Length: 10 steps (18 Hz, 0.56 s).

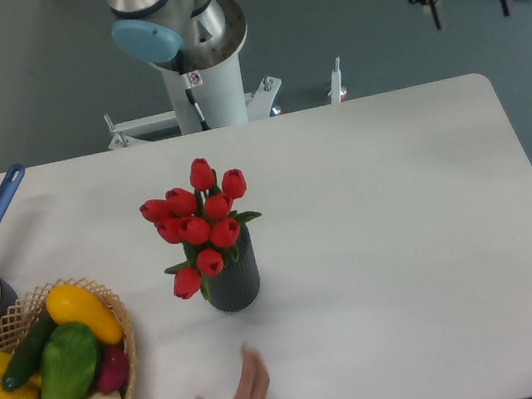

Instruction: Insert the flowers into the vase

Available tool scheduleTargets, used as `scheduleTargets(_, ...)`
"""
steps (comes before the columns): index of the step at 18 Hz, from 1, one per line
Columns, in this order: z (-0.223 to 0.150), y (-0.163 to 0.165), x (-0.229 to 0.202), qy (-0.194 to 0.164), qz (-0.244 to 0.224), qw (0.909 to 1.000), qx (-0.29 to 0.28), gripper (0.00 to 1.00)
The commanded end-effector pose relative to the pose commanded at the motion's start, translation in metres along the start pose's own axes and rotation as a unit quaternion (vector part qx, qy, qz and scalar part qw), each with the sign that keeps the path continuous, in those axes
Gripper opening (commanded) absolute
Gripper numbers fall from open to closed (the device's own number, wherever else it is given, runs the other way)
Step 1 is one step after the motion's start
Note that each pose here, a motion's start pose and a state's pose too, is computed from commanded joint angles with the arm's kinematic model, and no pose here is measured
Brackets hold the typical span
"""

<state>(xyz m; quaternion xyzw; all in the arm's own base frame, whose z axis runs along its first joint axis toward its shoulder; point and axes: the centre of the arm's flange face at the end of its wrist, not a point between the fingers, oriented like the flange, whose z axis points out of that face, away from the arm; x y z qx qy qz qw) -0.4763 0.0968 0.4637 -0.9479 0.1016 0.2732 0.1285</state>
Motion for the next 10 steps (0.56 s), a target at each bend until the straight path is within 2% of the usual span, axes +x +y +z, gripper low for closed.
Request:
scheduleTargets(2,-0.003,0.024,0.001,0.003,0.019,0.9998,-0.011,1.00)
scheduleTargets(5,-0.004,0.042,0.002,0.007,0.034,0.9993,-0.016,1.00)
scheduleTargets(10,-0.001,0.042,0.005,0.019,0.029,0.9994,-0.010,1.00)
